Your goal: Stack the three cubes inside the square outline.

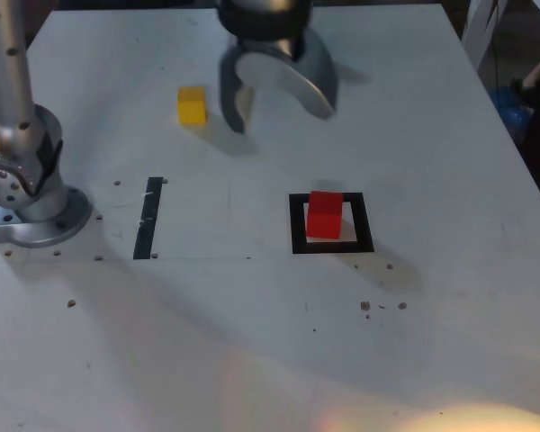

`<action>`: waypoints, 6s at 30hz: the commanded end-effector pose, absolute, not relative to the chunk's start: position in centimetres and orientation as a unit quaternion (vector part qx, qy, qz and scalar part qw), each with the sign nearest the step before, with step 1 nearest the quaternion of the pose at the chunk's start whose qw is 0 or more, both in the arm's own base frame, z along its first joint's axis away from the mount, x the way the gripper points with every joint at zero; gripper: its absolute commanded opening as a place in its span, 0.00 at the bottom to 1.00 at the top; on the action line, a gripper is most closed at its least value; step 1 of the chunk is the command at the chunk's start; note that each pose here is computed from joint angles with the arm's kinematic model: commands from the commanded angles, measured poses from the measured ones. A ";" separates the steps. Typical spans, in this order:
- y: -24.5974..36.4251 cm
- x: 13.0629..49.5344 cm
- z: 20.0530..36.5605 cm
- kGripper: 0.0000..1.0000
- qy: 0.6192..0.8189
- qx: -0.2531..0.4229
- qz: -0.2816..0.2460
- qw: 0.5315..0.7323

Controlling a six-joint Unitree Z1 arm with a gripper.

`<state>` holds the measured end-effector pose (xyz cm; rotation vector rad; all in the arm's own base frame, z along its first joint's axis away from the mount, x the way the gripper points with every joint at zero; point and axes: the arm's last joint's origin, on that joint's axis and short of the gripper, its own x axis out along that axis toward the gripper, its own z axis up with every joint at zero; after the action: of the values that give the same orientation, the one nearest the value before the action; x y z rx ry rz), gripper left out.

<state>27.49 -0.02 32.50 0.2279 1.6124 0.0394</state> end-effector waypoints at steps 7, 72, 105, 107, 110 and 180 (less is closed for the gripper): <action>4.8 23.3 31.7 0.96 0.740 0.077 0.043 0.667; 19.6 21.5 20.5 0.39 0.815 -0.011 0.087 0.572; -2.3 31.0 31.0 0.30 0.758 0.052 -0.004 0.650; -3.2 31.8 31.0 0.30 0.758 0.061 -0.003 0.650; -4.2 32.8 30.9 0.30 0.757 0.072 -0.003 0.650; 5.7 33.4 33.5 0.99 0.761 0.137 0.007 0.634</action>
<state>33.98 2.09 32.65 0.3358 1.7481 -0.0166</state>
